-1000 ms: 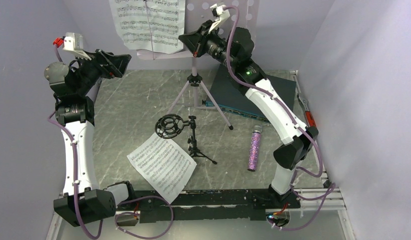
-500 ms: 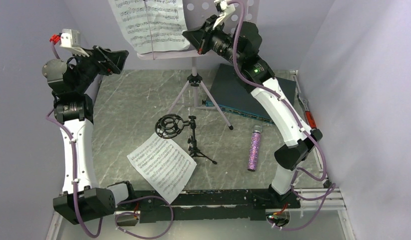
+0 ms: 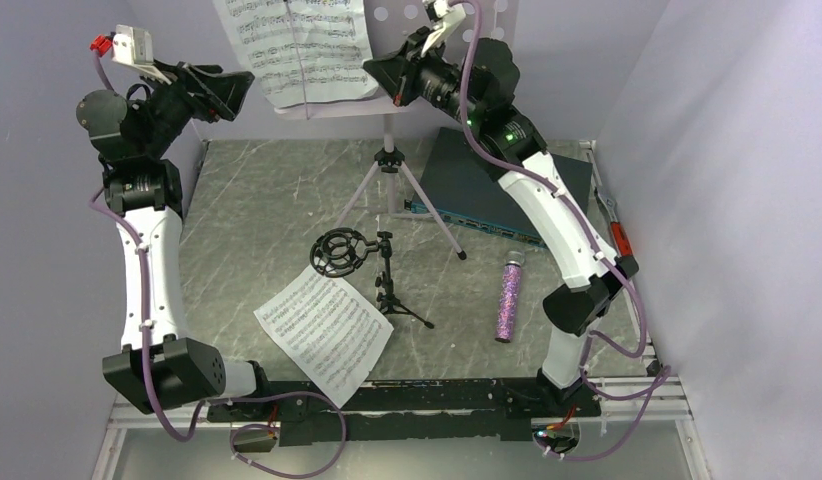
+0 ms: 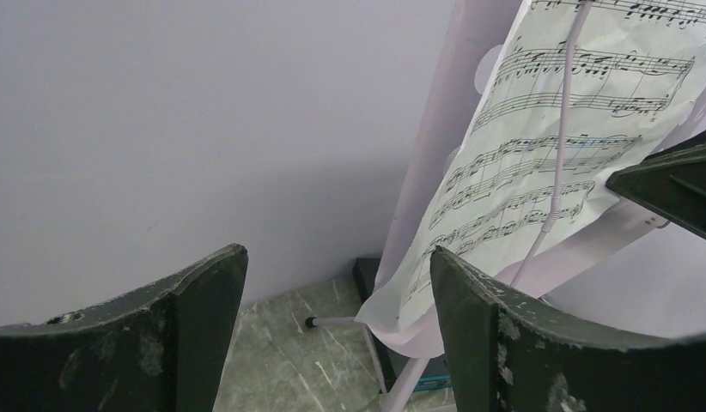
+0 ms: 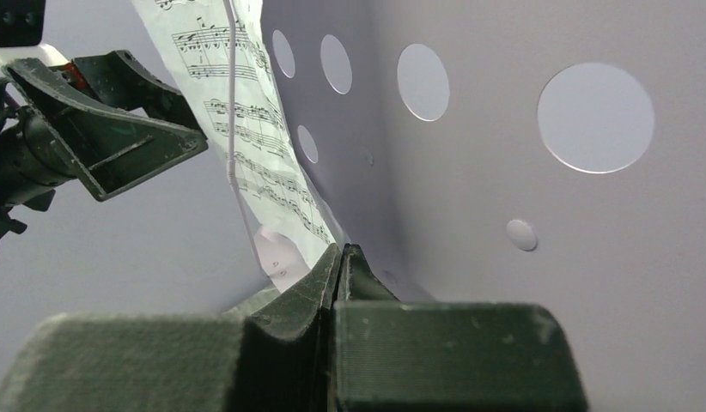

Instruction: Set up the instrument practice props

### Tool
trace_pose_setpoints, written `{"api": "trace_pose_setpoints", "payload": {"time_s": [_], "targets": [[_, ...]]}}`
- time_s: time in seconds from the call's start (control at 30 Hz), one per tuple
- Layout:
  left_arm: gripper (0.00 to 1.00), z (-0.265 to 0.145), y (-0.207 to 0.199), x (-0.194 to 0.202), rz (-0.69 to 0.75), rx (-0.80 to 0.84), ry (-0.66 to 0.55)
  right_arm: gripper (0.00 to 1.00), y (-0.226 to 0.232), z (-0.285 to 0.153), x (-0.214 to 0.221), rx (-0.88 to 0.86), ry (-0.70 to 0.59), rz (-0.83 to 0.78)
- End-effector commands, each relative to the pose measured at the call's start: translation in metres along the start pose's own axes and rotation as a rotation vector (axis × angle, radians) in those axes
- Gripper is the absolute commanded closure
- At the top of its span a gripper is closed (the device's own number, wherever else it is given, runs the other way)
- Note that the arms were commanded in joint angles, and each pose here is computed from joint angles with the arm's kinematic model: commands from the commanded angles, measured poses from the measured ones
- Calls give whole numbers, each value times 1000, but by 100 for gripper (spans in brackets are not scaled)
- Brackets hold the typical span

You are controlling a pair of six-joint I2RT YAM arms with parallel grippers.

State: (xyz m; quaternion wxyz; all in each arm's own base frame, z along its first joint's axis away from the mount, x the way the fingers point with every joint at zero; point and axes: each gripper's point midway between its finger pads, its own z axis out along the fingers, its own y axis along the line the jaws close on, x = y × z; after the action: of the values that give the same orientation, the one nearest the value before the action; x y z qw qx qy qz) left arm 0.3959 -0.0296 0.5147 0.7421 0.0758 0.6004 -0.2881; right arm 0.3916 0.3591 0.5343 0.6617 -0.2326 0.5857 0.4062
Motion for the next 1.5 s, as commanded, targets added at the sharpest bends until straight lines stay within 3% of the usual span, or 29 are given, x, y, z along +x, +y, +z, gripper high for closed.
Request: {"api": "trace_pose_setpoints", "payload": {"time_s": [0.0,0.33,0.57,1.1,1.27,1.47], "targets": [[16,-4,-22,-21,51,78,-50,100,1,0,-20,-9,-45,-35],[11,-13,-31,-25,77,78,-68,97,4,6,-7,-44,-4,-13],[10,-13,-26,-22,77,48,-58,78,6,-5,-19,-31,-31,-24],[13,-13,-24,-6,19,67,-18,60,17,-22,-17,-64,-26,-10],[9,-31,-11,33,-95,-52,83,57,21,-37,-13,-61,-7,-7],[7,-80,23,115,-325,-380,273,53,25,-66,4,-45,38,-3]]}}
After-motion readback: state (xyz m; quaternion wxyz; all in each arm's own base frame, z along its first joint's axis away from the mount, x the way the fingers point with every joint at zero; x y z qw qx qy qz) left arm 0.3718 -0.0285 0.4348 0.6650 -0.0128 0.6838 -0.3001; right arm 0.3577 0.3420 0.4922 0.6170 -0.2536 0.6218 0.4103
